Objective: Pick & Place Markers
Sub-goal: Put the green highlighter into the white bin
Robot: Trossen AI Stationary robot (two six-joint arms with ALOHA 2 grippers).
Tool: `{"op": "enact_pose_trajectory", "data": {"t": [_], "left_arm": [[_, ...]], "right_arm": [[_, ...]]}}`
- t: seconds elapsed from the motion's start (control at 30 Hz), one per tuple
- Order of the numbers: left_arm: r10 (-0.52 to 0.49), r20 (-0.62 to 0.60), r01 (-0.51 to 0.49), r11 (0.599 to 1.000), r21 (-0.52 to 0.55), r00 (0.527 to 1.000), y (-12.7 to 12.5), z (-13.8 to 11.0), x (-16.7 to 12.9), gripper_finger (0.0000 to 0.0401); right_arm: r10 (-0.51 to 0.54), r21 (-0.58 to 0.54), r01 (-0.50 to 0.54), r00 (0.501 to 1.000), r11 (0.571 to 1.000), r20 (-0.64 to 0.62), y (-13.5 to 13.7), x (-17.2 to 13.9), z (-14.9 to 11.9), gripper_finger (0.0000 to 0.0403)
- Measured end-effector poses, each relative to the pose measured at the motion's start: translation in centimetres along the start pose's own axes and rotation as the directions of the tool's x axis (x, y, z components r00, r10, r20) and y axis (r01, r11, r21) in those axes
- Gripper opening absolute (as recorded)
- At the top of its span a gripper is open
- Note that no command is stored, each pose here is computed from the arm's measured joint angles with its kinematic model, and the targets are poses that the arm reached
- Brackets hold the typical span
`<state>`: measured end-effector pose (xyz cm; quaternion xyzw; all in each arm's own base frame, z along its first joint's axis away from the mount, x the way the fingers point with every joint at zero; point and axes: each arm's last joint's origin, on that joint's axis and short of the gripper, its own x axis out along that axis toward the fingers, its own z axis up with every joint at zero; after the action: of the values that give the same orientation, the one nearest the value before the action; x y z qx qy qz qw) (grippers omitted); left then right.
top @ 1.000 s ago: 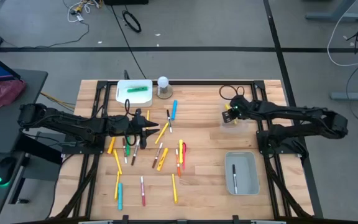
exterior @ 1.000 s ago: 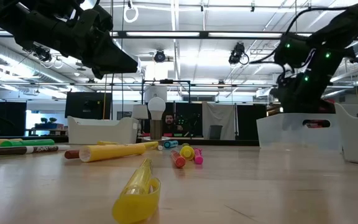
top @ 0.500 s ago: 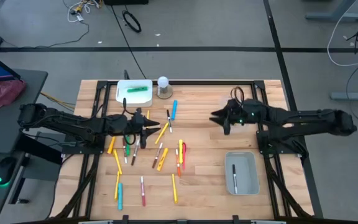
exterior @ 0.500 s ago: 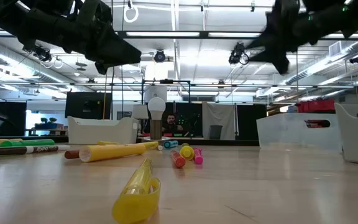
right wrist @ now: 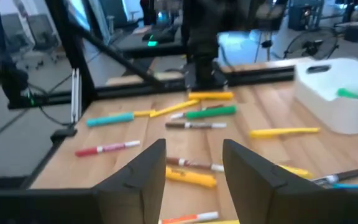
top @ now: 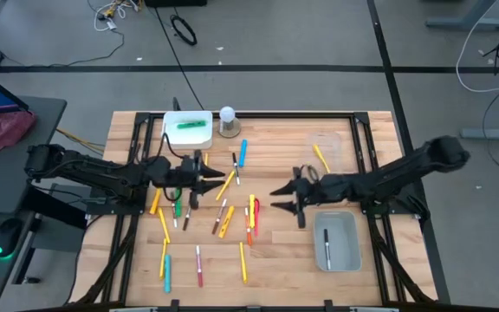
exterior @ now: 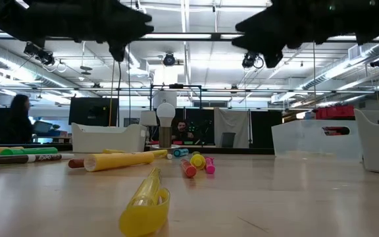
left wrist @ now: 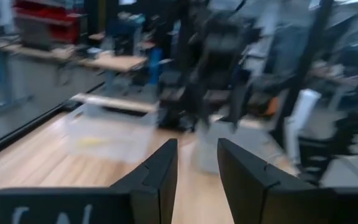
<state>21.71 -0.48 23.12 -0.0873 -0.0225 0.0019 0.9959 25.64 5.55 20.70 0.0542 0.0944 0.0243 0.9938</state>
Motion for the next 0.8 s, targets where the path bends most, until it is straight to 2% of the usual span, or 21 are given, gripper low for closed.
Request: {"op": "enact_pose_trajectory", "data": {"t": [0.17, 0.37, 0.47, 0.57, 0.67, 0.8], "left_arm": [[-0.098, 0.053, 0.101, 0.994, -0.052, 0.994, -0.4, 0.6, 0.0, 0.0119], [-0.054, 0.116, 0.060, 0.997, -0.051, 0.992, -0.4, 1.1, -0.1, 0.0119], [0.003, 0.124, 0.001, 1.000, -0.029, 0.992, -1.2, 1.0, -0.1, 0.0119], [0.093, 0.090, -0.099, 0.994, 0.055, 0.992, -2.6, 0.6, -0.2, 0.0119], [0.205, 0.035, -0.207, 0.970, 0.129, 0.978, -4.3, 0.9, 0.0, 0.0119], [0.287, -0.036, -0.272, 0.935, 0.227, 0.957, -6.5, 2.3, 0.2, 0.0119]], "right_arm": [[0.018, -0.010, -0.018, 0.999, 1.000, -0.033, 0.6, 2.2, -2.8, 0.0159], [0.015, 0.021, -0.014, 0.999, 1.000, -0.048, 0.6, 3.5, -4.6, 0.0159], [0.014, 0.029, -0.012, 0.999, 1.000, -0.052, 0.5, 3.7, -5.1, 0.0159], [0.014, 0.036, -0.012, 0.999, 0.999, -0.051, 0.5, 3.8, -5.1, 0.0159], [0.014, 0.039, -0.013, 0.999, 0.999, -0.046, 0.5, 3.8, -5.1, 0.0159], [0.016, 0.034, -0.014, 0.999, 0.999, -0.035, 0.5, 3.8, -5.0, 0.0159]]}}
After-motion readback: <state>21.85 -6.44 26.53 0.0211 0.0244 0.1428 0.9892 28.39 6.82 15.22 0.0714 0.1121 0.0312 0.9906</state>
